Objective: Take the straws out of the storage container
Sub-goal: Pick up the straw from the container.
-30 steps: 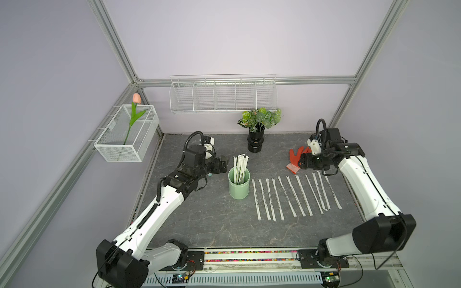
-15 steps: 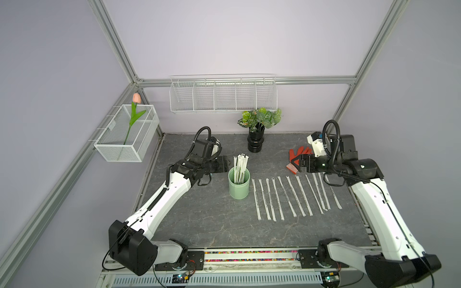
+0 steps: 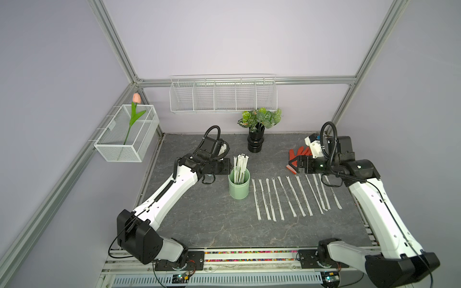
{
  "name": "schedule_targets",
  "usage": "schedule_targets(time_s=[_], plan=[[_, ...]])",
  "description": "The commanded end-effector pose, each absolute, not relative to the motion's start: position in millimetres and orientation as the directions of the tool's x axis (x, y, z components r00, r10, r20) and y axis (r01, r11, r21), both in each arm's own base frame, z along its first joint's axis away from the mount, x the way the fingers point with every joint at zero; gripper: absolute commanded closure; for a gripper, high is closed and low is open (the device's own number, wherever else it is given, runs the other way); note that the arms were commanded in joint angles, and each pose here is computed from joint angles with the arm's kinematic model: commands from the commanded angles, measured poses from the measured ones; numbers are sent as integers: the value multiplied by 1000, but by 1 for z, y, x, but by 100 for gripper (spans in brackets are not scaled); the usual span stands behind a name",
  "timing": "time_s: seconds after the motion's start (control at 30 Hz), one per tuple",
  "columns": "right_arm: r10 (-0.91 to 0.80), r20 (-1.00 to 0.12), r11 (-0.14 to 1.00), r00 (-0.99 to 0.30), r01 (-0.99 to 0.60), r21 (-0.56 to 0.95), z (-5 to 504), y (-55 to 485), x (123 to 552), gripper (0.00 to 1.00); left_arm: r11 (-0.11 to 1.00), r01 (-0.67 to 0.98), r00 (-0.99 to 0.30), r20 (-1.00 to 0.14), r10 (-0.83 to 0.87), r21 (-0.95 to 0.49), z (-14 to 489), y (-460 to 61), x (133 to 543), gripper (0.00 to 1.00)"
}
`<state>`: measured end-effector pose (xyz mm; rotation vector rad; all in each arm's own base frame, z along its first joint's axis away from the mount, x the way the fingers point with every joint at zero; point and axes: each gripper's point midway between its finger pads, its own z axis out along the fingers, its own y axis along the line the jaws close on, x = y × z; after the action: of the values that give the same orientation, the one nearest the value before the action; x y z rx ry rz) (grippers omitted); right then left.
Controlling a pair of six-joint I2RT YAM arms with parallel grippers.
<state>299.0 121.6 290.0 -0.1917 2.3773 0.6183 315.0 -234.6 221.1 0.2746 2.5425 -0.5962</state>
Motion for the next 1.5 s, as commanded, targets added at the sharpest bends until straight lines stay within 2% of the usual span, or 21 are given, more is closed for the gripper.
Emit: schedule_targets(time_s=[0.0, 0.17, 0.63, 1.27, 1.47], plan=[[17, -626, 869, -780, -297, 395, 286, 127, 302, 11, 894, 301, -851, -516, 96, -331, 221, -237, 319, 62], [15, -615, 875, -789, -288, 390, 281, 126, 306, 11, 896, 301, -853, -512, 99, -328, 218, -244, 329, 69], [-1, -583, 877, -812, -280, 390, 268, 128, 315, 11, 916, 306, -872, -463, 160, -261, 206, -258, 350, 71], [-13, -564, 892, -826, -265, 367, 258, 124, 314, 11, 919, 313, -869, -462, 176, -239, 197, -266, 366, 75], [-17, -560, 895, -828, -263, 361, 255, 123, 315, 11, 917, 319, -868, -462, 182, -239, 198, -269, 370, 81]])
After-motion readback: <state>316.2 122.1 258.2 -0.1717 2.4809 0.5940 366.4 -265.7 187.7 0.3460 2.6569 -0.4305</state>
